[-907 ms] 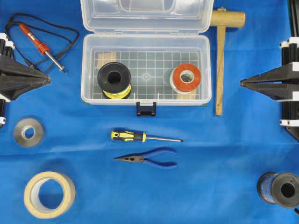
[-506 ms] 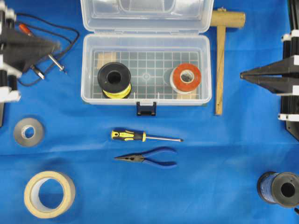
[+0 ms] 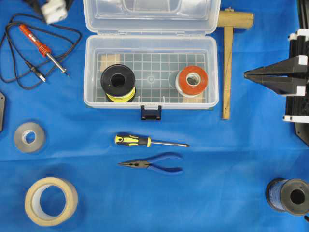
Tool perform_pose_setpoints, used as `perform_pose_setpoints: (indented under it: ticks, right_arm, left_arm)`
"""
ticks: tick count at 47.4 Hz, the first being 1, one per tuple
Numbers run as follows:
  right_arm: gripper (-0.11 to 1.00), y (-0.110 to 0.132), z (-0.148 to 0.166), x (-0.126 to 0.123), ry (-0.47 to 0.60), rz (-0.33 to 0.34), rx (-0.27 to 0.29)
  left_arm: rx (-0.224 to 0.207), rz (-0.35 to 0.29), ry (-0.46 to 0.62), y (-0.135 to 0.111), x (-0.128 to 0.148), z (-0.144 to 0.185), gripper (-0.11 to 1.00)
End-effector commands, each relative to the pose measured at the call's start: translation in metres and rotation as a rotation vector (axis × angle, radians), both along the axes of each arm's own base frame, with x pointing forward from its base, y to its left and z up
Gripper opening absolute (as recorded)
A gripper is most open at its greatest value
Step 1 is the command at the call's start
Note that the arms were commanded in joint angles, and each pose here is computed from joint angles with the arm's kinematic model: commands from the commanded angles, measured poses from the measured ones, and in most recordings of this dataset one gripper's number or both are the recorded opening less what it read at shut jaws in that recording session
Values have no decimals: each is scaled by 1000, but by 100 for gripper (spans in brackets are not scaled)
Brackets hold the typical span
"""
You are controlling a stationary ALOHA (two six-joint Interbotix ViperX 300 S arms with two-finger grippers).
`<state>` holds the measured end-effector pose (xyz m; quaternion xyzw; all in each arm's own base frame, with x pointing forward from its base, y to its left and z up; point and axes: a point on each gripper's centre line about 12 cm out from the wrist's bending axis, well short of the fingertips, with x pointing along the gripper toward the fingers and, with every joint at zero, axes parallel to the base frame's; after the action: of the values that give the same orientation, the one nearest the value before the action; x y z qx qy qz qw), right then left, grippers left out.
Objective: Close the tool box with the left arm.
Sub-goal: 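Raise the left gripper and move it over the open clear lid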
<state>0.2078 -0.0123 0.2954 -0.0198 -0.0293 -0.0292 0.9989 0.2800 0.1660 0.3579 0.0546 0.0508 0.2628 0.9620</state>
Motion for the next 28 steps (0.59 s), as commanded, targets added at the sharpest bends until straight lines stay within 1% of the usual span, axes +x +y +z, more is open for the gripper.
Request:
perform_pose_setpoints:
  ticks: [1,4,8,11,16,20,24,28]
  right_arm:
    - [0,-1,5,2,-11,-6,-1]
    - [0,-2,4,3,-6,-8,0]
    - [0,-2,1,4,6,-9,-1]
    - [0,-3,-1,5,15,-11,1]
    - [0,-3,-4,7,29,-11,3]
    - [0,-3,-6,8,35,-12,2]
    - [0,-3,-7,8,40,-10,3]
    - [0,-3,-8,8,43,-12,4]
  left_arm:
    - [-13,30,30,21,13,5,88]
    - [-22,47,69,35,22,3,88]
    - [-46,72,117,53,32,-4,89]
    - [-54,76,164,64,41,-11,90]
    - [-94,84,237,82,56,-26,91]
    - [-123,102,278,99,64,-39,91]
    - [-148,114,309,111,69,-51,91]
    - [-172,115,345,117,74,-63,91]
